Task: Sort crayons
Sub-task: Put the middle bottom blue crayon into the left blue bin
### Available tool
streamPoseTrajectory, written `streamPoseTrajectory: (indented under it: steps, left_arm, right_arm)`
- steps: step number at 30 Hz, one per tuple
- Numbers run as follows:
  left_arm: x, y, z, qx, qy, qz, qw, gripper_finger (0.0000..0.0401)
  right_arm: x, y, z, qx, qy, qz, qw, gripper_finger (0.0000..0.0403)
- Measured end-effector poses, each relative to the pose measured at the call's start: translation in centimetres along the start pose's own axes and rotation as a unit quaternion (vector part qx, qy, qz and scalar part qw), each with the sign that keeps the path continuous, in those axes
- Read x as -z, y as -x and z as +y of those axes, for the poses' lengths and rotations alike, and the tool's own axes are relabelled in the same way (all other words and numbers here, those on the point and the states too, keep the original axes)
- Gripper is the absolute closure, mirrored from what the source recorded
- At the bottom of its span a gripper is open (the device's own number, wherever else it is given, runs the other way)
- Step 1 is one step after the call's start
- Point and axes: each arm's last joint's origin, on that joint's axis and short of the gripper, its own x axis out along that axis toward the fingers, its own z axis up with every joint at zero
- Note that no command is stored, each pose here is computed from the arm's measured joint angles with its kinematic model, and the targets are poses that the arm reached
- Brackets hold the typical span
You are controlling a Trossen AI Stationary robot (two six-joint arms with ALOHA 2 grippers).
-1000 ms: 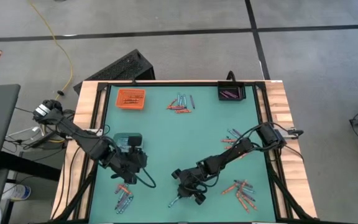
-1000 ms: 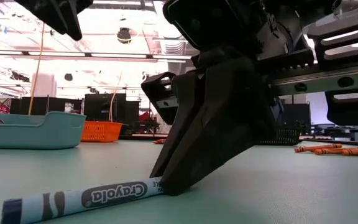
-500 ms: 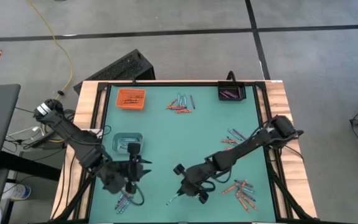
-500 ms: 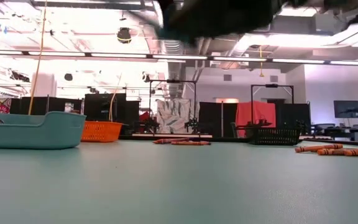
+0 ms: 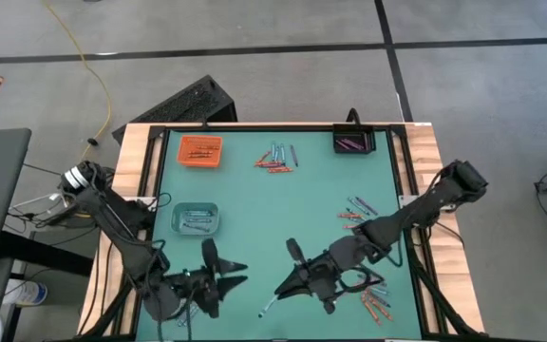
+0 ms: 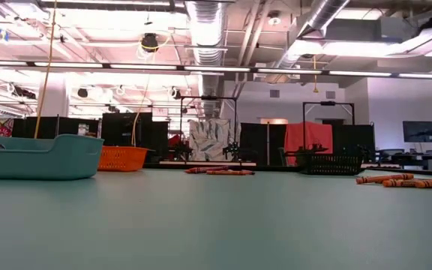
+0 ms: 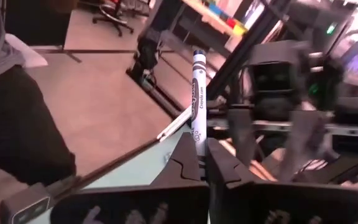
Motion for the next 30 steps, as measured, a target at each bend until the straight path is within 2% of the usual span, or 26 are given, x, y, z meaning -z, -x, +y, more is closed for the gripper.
streamPoseTrajectory:
  steps: [5,12,23,30]
  left_arm:
    - [-1.8,-1.0,-1.1,-0.034,-0.037,-0.077,0.996,0.0275]
    - [-2.9,-1.7,-1.6,-0.072,-0.064,-0.182,0.979,0.0275]
    - [-2.4,-3.8,-1.0,-0.014,-0.039,-0.251,0.967,0.0275]
    - [-2.5,-4.0,-0.9,0.013,-0.027,-0.285,0.958,0.0275]
  right_arm:
    - [-0.7,0.4,-0.2,0.009,0.014,-0.019,1.000,0.0403]
    - [-0.6,0.2,0.0,0.006,0.024,-0.018,1.000,0.0403]
    - [-0.7,0.2,0.1,0.007,0.029,-0.023,0.999,0.0403]
    - [-0.7,0.2,0.1,0.007,0.028,-0.021,0.999,0.0403]
